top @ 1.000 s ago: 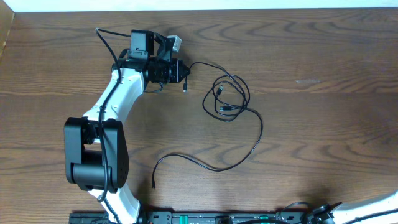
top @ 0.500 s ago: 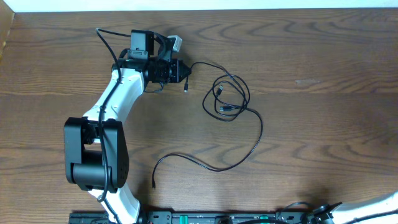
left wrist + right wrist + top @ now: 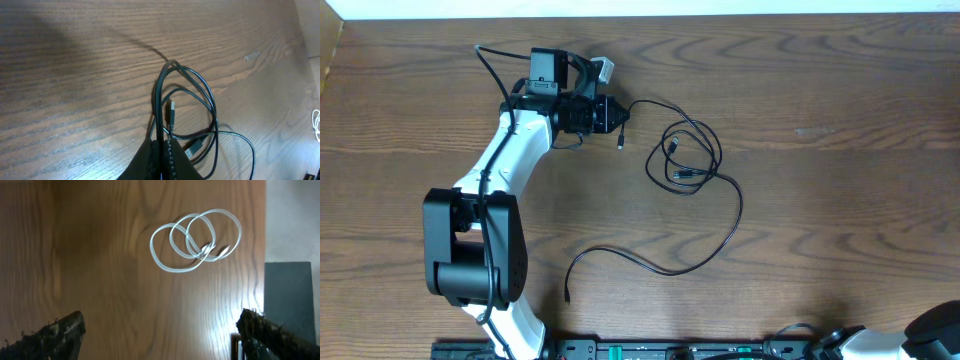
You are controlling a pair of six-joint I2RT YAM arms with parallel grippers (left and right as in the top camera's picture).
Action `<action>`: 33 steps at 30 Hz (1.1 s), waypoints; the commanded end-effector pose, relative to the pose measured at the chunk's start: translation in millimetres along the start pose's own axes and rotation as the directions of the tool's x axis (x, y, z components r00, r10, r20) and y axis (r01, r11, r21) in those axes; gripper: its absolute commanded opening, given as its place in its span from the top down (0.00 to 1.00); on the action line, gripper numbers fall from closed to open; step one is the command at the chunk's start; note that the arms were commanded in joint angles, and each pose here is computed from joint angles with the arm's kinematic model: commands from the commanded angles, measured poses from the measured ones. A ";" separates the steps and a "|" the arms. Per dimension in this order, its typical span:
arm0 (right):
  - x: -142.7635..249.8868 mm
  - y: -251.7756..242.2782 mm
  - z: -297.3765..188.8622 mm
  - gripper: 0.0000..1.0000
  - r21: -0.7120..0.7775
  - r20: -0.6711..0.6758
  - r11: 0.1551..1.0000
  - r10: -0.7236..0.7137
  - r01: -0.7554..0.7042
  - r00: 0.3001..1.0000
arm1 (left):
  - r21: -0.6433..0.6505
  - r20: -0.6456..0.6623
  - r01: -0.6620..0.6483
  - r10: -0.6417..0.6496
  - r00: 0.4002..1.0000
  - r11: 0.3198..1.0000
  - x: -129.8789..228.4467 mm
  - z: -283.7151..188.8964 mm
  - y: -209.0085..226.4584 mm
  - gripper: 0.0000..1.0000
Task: Untangle cables
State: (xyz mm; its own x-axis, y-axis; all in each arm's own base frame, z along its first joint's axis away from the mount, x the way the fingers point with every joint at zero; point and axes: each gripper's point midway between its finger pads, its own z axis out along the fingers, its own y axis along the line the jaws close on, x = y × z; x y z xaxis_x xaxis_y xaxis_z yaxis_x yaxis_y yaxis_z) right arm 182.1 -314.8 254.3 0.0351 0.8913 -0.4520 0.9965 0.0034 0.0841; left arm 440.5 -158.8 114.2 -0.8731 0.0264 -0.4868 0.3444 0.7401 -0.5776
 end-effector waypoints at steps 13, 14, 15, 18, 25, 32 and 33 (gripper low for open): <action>134.3 133.9 -103.6 0.06 -0.449 0.143 0.634 -0.645 0.630 0.751 | 0.008 -0.089 0.076 -0.075 0.993 0.997 25.0 -5.2 -4.6 0.92; 141.7 136.8 -108.7 0.06 -0.460 0.154 0.609 -0.662 0.646 0.733 | 0.008 -0.091 0.077 -0.076 0.993 0.997 25.5 -5.2 -4.6 0.92; 159.6 140.9 -118.0 0.06 -0.473 0.177 0.542 -0.714 0.695 0.677 | 0.008 -0.092 0.078 -0.077 0.993 0.997 25.7 -5.3 -4.5 0.92; 181.6 145.2 -128.7 0.06 -0.481 0.217 0.441 -0.777 0.758 0.590 | 0.009 -0.091 0.077 -0.075 0.993 0.997 25.3 -5.1 -4.8 0.92; 205.3 149.6 -139.2 0.09 -0.460 0.259 0.355 -0.824 0.814 0.505 | 0.005 -0.108 0.090 -0.089 0.990 0.996 30.0 -5.4 -4.9 0.92; 228.1 147.4 -141.7 0.12 -0.449 0.275 0.289 -0.856 0.846 0.438 | 0.004 -0.114 0.096 -0.095 0.989 0.995 31.7 -5.6 -4.9 0.92; 231.9 147.7 -143.0 0.12 -0.451 0.282 0.278 -0.857 0.848 0.430 | 0.004 -0.117 0.098 -0.097 0.988 0.995 32.4 -5.7 -4.9 0.92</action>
State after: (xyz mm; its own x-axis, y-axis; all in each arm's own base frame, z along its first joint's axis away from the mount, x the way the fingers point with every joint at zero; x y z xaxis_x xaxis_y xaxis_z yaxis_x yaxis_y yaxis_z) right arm 330.0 -54.3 287.7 -0.8091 0.3073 -0.5009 0.3190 0.9455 0.0647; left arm 413.3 -155.8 99.6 -0.9357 0.0330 -0.3512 0.2555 0.7497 -0.6105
